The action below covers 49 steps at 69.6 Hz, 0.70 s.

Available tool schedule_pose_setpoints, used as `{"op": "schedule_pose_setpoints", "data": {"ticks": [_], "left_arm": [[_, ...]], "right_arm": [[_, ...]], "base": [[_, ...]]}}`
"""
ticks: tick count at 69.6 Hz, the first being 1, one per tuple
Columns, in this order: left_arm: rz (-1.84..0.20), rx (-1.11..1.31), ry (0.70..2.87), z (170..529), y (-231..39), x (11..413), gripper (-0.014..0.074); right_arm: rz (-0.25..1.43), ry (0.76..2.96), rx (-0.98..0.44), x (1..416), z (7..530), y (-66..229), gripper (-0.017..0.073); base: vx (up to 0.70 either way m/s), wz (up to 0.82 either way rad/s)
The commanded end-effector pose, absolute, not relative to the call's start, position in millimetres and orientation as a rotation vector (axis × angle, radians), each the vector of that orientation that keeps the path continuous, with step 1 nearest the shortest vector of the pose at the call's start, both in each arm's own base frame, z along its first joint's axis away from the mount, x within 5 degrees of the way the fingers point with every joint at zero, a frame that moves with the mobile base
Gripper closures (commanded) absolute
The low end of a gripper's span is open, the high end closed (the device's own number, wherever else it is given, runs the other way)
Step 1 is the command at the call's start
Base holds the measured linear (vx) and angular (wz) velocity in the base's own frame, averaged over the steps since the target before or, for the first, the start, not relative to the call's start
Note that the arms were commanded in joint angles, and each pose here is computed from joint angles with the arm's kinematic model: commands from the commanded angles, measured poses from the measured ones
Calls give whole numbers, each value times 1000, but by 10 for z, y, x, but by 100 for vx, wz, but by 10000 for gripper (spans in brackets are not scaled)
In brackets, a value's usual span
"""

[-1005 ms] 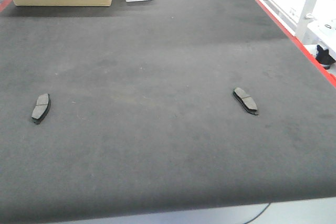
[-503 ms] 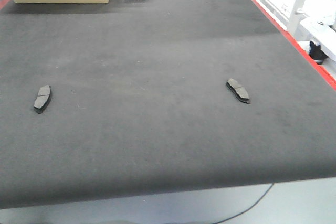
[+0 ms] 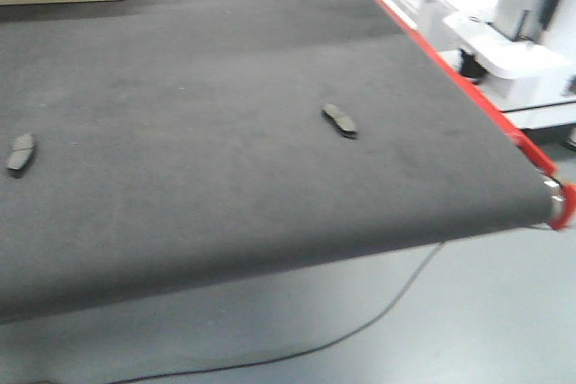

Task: Move and align brake pads A on conveyor
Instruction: 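Turn the base away from the conveyor toward the yellow line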

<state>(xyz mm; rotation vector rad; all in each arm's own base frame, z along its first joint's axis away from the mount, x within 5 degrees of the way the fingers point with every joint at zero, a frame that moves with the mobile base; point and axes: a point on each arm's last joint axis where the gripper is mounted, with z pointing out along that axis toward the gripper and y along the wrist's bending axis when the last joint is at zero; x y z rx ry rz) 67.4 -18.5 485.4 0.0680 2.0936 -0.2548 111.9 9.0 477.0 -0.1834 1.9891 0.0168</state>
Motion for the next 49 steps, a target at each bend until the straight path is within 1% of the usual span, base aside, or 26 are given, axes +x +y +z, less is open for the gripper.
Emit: {"op": "schedule_pose_setpoints", "data": {"ticks": [1, 24, 49], "left_arm": [[-279, 71, 2007, 4959, -199, 678, 50], [-279, 71, 2007, 4959, -199, 678, 50], [-279, 71, 2007, 4959, -199, 678, 50]], "right_arm": [[3, 1902, -181, 1117, 4883, 85, 82], [3, 1902, -181, 1117, 4883, 85, 82], [3, 1902, -181, 1117, 4883, 85, 82]], "base": [[-18, -33], [-21, -40], [-25, -48]]}}
